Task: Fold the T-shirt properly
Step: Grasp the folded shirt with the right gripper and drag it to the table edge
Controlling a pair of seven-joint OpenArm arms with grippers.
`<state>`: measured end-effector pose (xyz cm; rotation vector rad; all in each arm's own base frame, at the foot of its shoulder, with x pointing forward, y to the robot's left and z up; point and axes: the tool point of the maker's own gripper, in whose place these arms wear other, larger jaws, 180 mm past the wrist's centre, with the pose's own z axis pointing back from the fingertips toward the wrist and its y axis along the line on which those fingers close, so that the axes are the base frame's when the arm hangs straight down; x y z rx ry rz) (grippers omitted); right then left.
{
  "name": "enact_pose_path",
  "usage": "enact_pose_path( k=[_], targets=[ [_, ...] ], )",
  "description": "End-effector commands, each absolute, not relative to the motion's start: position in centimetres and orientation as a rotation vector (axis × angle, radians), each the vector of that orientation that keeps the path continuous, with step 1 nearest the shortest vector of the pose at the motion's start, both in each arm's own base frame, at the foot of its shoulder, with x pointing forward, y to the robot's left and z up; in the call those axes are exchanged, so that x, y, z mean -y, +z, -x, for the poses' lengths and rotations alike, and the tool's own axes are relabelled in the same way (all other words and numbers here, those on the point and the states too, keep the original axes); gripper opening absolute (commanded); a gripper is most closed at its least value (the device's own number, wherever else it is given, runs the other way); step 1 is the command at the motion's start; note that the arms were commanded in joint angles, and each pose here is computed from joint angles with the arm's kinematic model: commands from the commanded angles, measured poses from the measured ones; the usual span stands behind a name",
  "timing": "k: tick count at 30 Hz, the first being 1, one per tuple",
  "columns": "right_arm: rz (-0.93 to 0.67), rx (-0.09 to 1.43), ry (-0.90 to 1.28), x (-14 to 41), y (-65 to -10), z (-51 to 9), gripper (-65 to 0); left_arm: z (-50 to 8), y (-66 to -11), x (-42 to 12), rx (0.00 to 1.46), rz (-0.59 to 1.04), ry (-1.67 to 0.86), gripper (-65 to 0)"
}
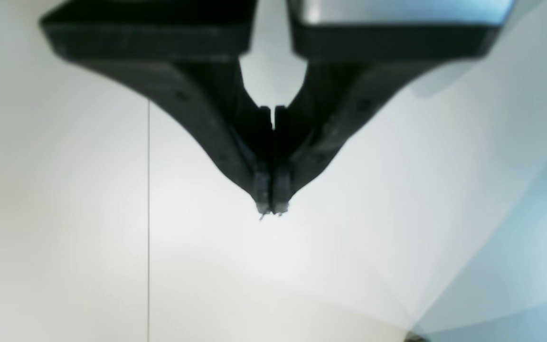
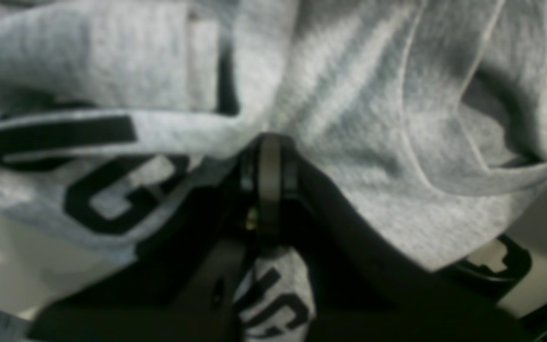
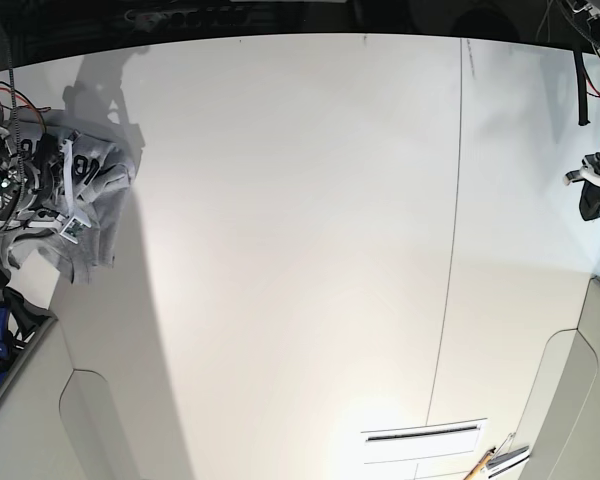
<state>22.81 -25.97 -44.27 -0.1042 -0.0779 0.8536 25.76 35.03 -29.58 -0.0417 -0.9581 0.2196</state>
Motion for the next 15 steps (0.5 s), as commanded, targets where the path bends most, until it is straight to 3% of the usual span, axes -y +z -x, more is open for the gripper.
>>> enact_pose_path(
  k=[1, 10, 15],
  targets=[
    [0.004, 0.061, 0.883, 24.2, -44.7, -21.4, -65.0, -26.4, -28.1, -35.3, 1.005, 0.030, 0.199, -65.0],
    [-0.096, 0.215, 0.985, 18.9, -41.4, -22.6, -65.0, -26.4, -28.1, -35.3, 1.005, 0.030, 0.199, -65.0],
    [-0.101, 0.221, 1.008, 18.6, -41.2, -22.6, -65.0, -26.4, -28.0, -35.4, 1.005, 0.029, 0.199, -65.0]
  ],
)
